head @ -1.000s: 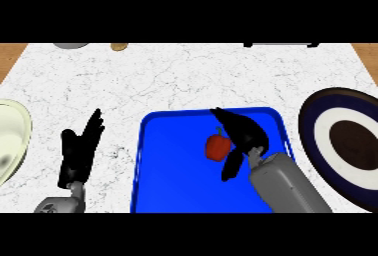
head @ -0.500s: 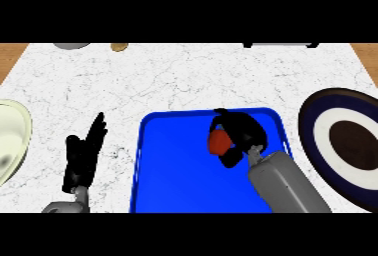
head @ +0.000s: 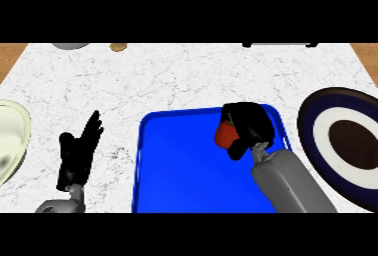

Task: Pick the bell pepper from the tray and place it in the plate

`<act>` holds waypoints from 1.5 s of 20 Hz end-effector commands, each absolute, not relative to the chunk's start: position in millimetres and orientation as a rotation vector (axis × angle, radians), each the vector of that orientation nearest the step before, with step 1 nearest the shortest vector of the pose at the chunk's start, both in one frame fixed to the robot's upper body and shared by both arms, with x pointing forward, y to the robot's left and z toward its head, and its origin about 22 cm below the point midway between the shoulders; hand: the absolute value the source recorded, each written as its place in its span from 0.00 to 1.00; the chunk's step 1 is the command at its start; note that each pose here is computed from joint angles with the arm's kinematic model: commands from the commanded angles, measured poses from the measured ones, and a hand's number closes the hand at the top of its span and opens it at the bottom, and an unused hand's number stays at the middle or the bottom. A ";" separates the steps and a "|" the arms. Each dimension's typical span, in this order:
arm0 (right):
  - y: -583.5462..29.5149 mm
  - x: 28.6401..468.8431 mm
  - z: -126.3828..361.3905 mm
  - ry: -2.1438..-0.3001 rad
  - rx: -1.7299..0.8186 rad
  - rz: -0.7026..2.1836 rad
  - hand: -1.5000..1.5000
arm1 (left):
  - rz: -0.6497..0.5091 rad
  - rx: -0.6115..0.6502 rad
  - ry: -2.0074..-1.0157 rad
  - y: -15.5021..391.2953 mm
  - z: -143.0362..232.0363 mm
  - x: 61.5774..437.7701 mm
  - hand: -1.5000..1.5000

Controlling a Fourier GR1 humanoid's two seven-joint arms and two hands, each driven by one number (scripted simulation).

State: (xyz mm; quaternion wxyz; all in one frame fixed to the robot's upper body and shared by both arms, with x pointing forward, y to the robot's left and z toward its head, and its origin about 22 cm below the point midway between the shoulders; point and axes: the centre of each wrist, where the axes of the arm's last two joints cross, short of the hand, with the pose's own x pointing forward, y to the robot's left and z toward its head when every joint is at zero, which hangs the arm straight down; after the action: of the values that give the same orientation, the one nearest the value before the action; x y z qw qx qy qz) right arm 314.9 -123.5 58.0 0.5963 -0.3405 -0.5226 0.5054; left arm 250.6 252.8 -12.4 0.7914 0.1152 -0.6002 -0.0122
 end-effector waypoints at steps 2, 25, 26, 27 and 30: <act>-156.3 311.2 48.6 -1.187 -1.121 0.972 1.00 | -0.025 0.263 -1.279 266.5 -23.2 242.3 0.50; -229.8 270.5 143.7 -1.198 -1.668 0.325 1.00 | -0.033 0.243 -1.280 245.9 -14.7 242.3 0.50; -237.1 280.3 159.2 -1.203 -1.664 0.298 1.00 | -0.032 0.248 -1.288 265.7 -11.8 236.8 0.50; -254.5 274.8 147.6 -1.182 -1.669 0.291 1.00 | -0.028 0.244 -1.288 241.2 -13.5 260.5 0.50; -289.6 278.3 142.0 -1.141 -1.646 0.297 1.00 | -0.039 0.238 -1.281 241.5 -14.8 244.3 0.50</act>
State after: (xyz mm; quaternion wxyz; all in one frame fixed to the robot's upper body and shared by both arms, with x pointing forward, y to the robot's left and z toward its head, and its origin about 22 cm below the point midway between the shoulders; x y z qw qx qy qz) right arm 280.7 -254.6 138.4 0.5161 -0.6903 -0.4889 0.1342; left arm 247.3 251.3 -11.2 0.7946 0.1137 -0.5963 -0.0148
